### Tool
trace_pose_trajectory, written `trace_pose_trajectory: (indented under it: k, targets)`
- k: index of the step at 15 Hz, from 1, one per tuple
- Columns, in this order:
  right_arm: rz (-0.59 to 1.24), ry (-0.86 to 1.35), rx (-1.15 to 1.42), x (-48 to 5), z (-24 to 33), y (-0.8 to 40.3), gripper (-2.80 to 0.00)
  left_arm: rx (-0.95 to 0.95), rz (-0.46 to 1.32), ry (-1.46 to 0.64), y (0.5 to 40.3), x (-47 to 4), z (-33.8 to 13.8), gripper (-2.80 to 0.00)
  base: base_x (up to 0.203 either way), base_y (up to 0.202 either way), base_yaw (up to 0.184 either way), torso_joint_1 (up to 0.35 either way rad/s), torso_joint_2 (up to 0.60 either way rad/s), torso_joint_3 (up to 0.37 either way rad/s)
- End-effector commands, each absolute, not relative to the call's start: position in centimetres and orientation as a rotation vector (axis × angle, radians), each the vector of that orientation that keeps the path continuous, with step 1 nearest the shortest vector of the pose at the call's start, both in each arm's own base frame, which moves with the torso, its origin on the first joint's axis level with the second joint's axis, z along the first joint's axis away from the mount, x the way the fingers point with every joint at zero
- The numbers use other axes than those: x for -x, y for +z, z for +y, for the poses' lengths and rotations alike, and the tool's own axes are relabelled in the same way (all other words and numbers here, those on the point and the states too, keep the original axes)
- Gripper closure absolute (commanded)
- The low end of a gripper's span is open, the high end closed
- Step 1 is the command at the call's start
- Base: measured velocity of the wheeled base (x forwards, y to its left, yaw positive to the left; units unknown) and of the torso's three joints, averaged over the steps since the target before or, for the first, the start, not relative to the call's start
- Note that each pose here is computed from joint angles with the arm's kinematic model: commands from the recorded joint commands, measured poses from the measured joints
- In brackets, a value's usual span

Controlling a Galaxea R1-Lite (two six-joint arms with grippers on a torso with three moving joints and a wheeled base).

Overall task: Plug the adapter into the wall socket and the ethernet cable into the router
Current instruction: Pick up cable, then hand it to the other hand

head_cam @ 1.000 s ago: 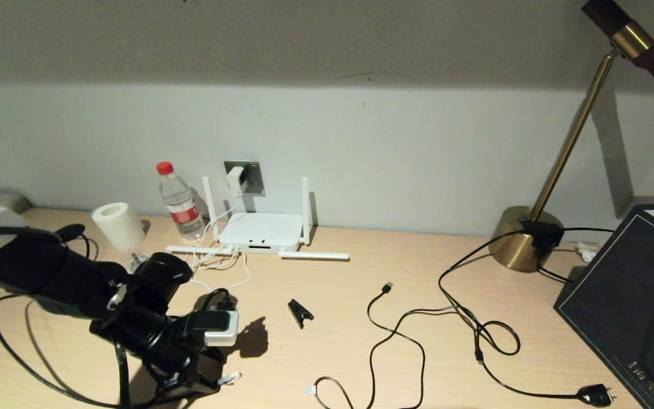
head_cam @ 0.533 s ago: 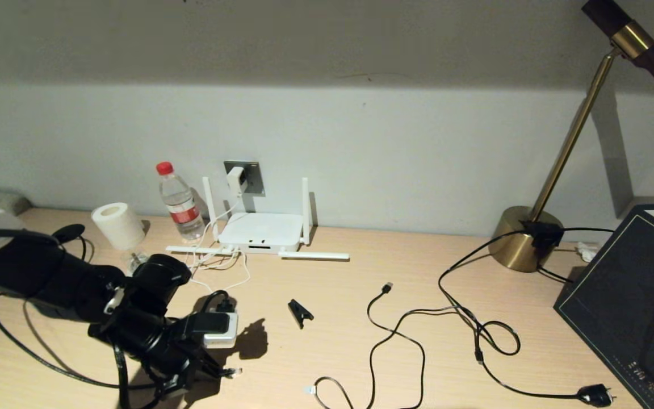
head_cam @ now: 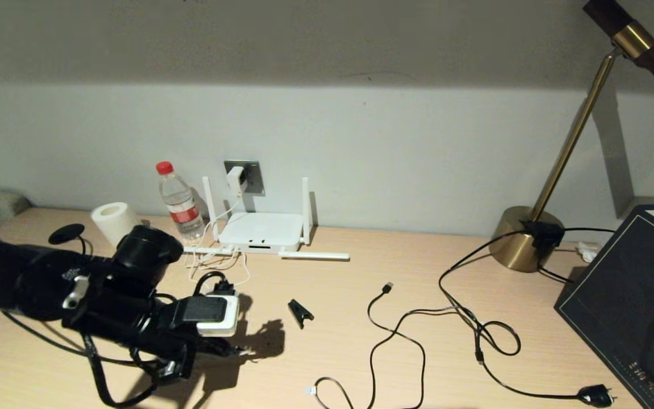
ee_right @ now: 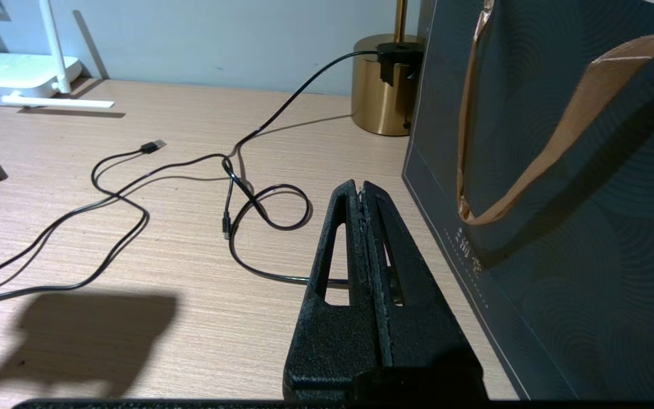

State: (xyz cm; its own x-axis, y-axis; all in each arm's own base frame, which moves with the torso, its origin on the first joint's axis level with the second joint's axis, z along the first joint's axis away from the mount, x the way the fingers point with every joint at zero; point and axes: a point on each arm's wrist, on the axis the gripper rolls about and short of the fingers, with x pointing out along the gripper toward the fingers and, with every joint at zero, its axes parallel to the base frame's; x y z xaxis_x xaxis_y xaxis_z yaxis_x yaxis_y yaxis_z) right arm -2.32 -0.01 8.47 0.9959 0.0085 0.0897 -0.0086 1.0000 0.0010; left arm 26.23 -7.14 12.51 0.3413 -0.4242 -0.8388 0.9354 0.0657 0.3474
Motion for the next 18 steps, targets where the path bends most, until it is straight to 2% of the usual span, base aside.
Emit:
trace_pose_trajectory:
  k: [1,9,12,15,18]
  targets:
    - [-0.054,0.009,-0.002,2.0,0.0,7.5,0.00,-1.103,0.456,-1.132,16.0,-24.6,-8.7,0.00,0.000,0.000,0.000,0.000,0.00,0.000]
    - [-0.054,0.009,-0.002,2.0,0.0,7.5,0.00,-1.189,0.138,-0.974,25.2,-26.9,-11.1,0.00,0.000,0.000,0.000,0.000,0.00,0.000]
    - [-0.070,0.008,-0.007,2.2,0.0,7.9,0.00,-1.187,0.203,-1.046,25.6,-26.3,-11.5,0.00,0.000,0.000,0.000,0.000,0.00,0.000]
    - [-0.132,0.073,-0.187,3.0,0.1,13.8,0.00,-1.197,0.170,-1.106,25.4,-25.9,-13.5,0.00,0.000,0.000,0.000,0.000,0.00,0.000]
    - [0.144,0.284,-0.387,-1.1,0.6,18.3,0.00,-1.206,0.141,-1.105,25.9,-25.9,-13.8,0.00,0.000,0.000,0.000,0.000,0.00,0.000]
